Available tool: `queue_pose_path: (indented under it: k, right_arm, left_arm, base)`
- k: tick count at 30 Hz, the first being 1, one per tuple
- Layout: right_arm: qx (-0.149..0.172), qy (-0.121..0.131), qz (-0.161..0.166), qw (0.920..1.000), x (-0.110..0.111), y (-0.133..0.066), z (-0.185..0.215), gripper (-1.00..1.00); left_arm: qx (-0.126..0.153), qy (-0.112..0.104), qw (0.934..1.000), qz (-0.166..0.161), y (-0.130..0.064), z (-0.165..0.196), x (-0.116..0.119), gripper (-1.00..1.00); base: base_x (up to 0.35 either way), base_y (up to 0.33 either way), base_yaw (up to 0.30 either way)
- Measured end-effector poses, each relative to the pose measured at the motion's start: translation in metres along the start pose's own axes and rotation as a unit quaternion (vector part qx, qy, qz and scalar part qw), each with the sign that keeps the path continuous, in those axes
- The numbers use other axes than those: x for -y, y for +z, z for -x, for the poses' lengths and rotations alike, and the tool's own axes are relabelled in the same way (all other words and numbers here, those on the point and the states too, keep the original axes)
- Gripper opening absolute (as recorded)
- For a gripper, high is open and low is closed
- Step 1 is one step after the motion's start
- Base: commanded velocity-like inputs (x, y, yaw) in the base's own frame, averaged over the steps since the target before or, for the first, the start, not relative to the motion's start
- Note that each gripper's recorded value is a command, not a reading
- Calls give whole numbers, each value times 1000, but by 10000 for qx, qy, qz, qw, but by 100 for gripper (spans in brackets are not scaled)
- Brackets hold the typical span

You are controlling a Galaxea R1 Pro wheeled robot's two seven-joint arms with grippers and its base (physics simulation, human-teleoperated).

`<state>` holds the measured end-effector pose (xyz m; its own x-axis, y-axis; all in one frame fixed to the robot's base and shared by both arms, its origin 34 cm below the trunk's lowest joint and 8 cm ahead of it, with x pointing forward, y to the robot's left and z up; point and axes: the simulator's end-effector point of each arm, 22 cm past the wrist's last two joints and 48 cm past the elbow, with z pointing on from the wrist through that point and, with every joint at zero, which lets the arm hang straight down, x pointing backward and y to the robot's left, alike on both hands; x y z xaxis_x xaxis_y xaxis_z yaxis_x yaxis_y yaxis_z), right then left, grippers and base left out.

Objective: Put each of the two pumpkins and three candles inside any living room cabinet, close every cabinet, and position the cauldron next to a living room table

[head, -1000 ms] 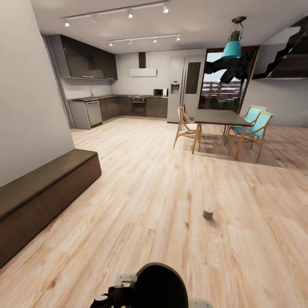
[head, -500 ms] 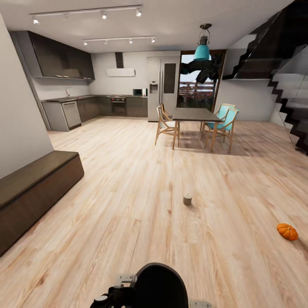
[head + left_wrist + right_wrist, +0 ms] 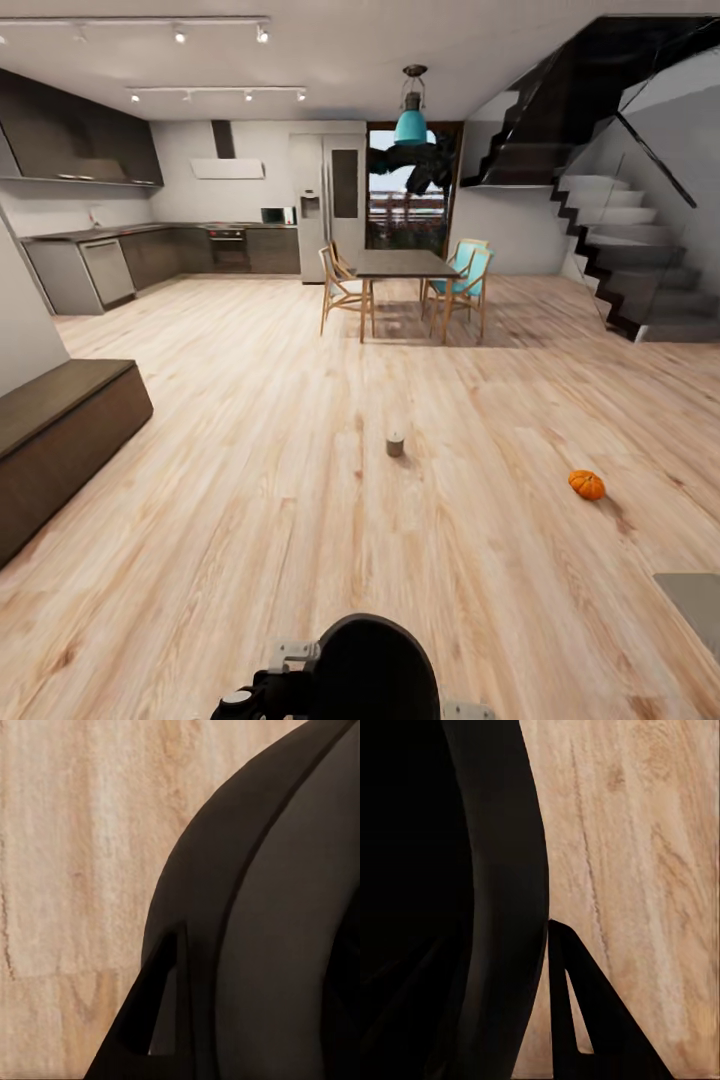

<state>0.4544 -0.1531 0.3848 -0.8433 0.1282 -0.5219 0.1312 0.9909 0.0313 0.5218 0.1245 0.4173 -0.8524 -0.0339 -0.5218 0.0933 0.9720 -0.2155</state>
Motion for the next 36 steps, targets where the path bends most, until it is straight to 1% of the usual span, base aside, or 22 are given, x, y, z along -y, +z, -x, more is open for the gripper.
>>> queue_pose_path:
  k: [6,36]
  right_arm:
    - [3,-4,-1,10000,0,0,1,-100]
    - [13,-2,-1,10000,0,0,2,-100]
  left_arm:
    - [6,-3,10000,0,0,1,0,-100]
    - [15,-1,10000,-1,0,1,0,-100]
  base:
    - [-53,0,-279]
    - [-1,0,-279]
